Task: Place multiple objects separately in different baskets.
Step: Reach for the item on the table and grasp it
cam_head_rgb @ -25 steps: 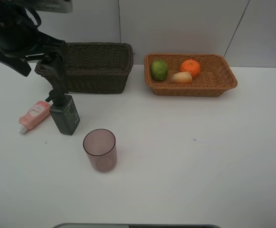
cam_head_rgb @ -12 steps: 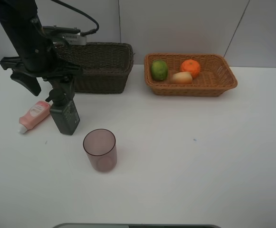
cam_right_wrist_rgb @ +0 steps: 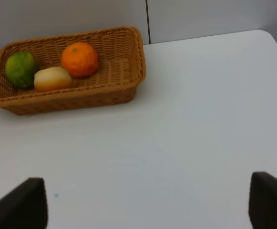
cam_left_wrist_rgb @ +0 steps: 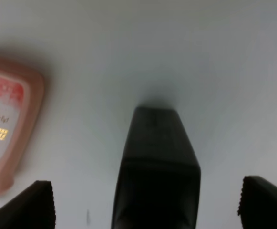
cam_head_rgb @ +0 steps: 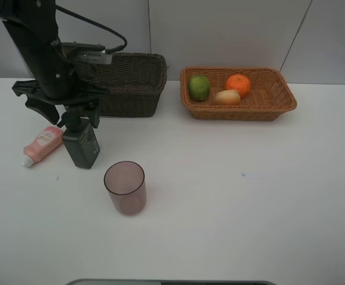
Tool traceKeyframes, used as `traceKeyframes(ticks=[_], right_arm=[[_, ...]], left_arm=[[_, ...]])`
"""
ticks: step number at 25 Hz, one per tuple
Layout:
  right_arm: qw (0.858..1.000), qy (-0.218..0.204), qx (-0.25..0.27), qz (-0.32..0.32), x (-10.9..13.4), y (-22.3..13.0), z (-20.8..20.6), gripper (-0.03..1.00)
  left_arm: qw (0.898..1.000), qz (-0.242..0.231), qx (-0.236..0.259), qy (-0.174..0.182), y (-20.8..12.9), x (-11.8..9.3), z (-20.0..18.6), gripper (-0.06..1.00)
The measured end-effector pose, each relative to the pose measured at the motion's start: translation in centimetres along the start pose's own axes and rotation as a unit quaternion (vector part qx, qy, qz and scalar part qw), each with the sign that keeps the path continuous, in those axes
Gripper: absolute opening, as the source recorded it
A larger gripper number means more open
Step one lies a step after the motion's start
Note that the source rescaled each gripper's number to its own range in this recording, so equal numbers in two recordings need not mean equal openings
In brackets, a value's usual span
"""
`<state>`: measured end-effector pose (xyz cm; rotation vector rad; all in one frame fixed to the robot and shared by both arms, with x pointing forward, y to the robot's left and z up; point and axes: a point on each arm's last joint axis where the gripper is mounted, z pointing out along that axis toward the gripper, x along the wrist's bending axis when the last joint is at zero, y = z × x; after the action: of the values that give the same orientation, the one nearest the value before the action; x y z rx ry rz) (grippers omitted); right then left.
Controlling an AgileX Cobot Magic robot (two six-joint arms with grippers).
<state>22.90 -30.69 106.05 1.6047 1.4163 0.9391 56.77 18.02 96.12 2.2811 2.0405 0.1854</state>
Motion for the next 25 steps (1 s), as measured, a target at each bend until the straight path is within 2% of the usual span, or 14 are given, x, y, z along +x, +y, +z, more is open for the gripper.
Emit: traceKeyframes(ticks=[10, 15, 17, 20, 25], right_arm=[[1.000, 0.000, 0.000, 0.000, 0.0, 0.0, 0.0, 0.81], [1.000, 0.000, 0.000, 0.000, 0.0, 0.0, 0.0, 0.81], [1.000, 0.000, 0.000, 0.000, 0.0, 0.0, 0.0, 0.81], [1.000, 0.000, 0.000, 0.000, 0.0, 0.0, 0.0, 0.81], [1.000, 0.000, 0.000, 0.000, 0.0, 0.0, 0.0, 0.81]], left_arm=[[1.000, -0.006, 0.013, -0.008, -0.4, -0.3, 3.0, 0.99], [1.000, -0.013, 0.011, -0.017, -0.3, -0.5, 3.2, 0.97], [1.000, -0.014, 0.012, -0.018, -0.3, -0.5, 3.2, 0.84], [1.000, -0.012, 0.013, -0.017, -0.4, -0.5, 3.2, 0.50], [1.000, -0.013, 0.012, -0.018, -0.4, -0.5, 3.2, 0.50]])
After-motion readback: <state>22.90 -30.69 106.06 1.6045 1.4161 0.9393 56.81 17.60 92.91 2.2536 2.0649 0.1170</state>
